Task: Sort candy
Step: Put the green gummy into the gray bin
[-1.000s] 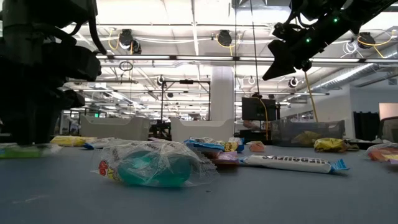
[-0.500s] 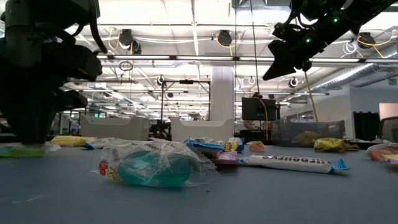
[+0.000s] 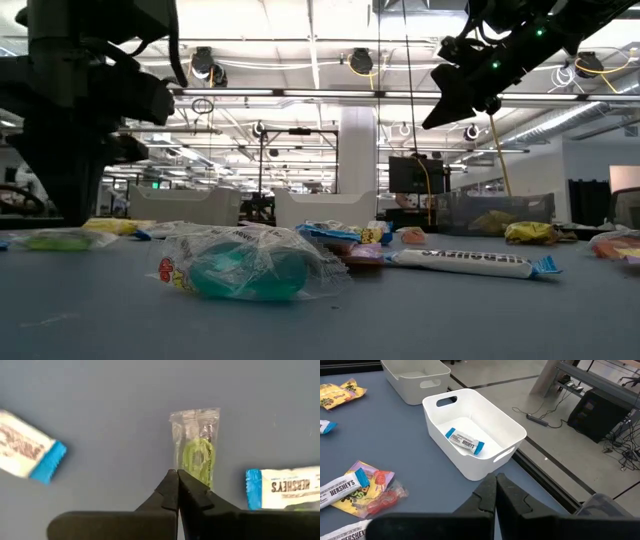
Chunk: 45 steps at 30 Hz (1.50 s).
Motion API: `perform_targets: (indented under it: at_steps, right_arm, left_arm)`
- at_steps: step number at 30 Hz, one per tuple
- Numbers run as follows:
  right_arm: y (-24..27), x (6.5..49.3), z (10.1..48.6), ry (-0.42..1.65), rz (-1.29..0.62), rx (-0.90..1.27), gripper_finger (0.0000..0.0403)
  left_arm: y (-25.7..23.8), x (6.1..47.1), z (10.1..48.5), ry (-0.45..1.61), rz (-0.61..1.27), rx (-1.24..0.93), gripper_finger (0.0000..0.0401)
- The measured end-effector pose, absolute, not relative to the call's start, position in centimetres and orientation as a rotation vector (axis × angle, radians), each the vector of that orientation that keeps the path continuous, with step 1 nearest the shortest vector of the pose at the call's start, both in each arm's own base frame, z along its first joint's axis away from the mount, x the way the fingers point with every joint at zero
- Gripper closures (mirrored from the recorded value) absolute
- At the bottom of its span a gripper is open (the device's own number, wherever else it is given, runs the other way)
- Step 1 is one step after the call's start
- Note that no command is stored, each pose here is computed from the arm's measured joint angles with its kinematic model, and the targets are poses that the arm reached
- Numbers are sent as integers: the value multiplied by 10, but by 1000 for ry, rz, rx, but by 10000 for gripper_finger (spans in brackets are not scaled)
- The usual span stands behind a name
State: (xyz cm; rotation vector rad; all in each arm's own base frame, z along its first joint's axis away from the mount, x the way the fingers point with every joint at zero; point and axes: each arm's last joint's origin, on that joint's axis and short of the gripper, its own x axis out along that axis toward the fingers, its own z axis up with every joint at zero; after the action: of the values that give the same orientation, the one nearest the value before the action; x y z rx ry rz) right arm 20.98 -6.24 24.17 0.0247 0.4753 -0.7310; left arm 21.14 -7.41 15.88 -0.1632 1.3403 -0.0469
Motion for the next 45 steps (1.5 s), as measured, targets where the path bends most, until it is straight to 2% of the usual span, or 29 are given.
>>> perform_targets:
  at_steps: [4,14,20,36,45]
  right_arm:
    - [-62,210,242,476,-730,22,403]
    - [-62,210,242,478,-729,18,403]
    - [-62,210,242,478,-729,17,403]
    - [-62,210,242,478,-729,18,403]
    - [-62,210,242,478,-729,17,403]
  left_arm:
    - [-75,208,158,1386,-60,-215,371]
    - [-75,206,158,1412,-25,-250,225]
    - [-77,206,158,1395,-1,-242,175]
    - [-77,203,147,1373,-4,-234,173]
    - [-77,203,147,1368,-10,-207,246]
